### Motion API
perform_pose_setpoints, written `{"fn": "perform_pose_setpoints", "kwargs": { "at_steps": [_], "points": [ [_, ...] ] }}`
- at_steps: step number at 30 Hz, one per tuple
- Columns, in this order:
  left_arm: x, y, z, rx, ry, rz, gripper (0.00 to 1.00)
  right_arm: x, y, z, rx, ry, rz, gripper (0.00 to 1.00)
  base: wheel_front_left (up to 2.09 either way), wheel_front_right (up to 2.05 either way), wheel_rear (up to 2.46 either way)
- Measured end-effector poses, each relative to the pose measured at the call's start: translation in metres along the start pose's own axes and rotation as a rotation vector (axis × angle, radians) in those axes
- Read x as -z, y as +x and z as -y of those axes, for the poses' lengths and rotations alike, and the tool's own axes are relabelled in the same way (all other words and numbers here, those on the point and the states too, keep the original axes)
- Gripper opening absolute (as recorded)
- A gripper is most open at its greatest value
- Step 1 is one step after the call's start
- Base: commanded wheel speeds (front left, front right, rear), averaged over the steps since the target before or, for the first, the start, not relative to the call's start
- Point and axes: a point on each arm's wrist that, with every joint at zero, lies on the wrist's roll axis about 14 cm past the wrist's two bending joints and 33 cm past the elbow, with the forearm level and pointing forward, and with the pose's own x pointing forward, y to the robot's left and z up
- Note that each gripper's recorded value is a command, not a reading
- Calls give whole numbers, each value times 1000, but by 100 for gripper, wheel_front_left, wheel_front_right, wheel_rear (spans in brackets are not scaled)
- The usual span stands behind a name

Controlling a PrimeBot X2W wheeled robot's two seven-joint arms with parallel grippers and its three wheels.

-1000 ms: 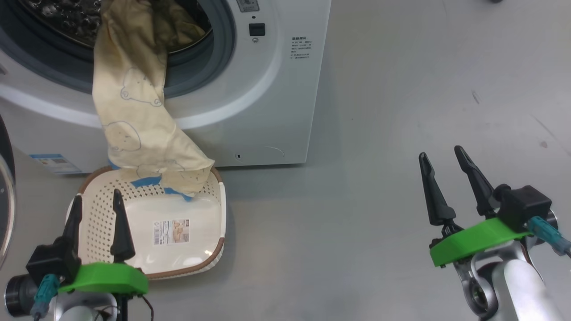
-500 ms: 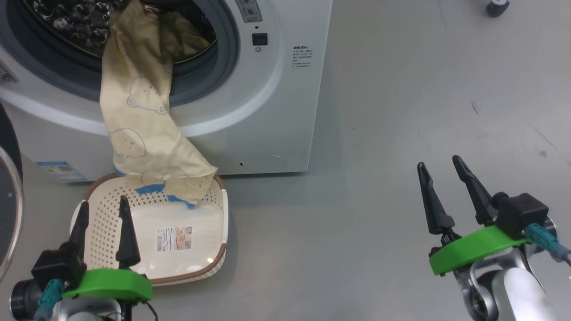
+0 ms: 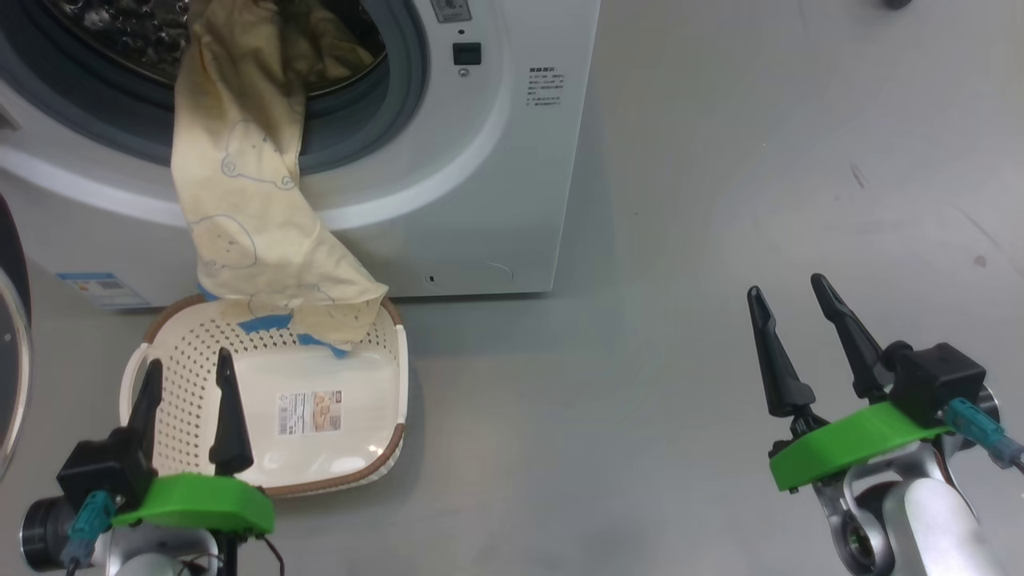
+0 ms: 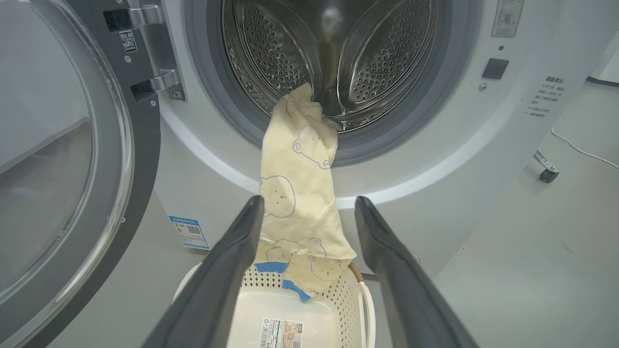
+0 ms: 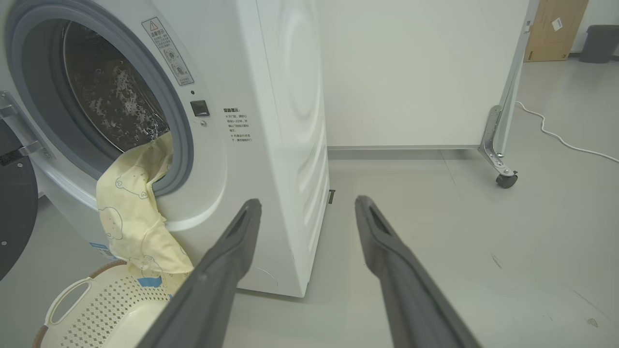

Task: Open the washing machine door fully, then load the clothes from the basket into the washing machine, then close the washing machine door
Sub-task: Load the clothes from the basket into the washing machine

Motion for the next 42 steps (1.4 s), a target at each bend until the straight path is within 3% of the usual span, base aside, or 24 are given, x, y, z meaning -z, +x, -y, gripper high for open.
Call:
{"fn": "perform_pose_setpoints", "kwargs": {
  "at_steps": [10,24,42],
  "points": [
    [25,37,-2,-17,-8,-68,100,22,20,0,-10,6,-51,100,0,0,0],
    [112,106,9,49,-82,-333,100,51,67,-10,-69,12,-69,100,0,0,0],
    [200,185,38,108,-231,-557,100,94,71,29,21,17,-144,100,0,0,0]
  ]
}}
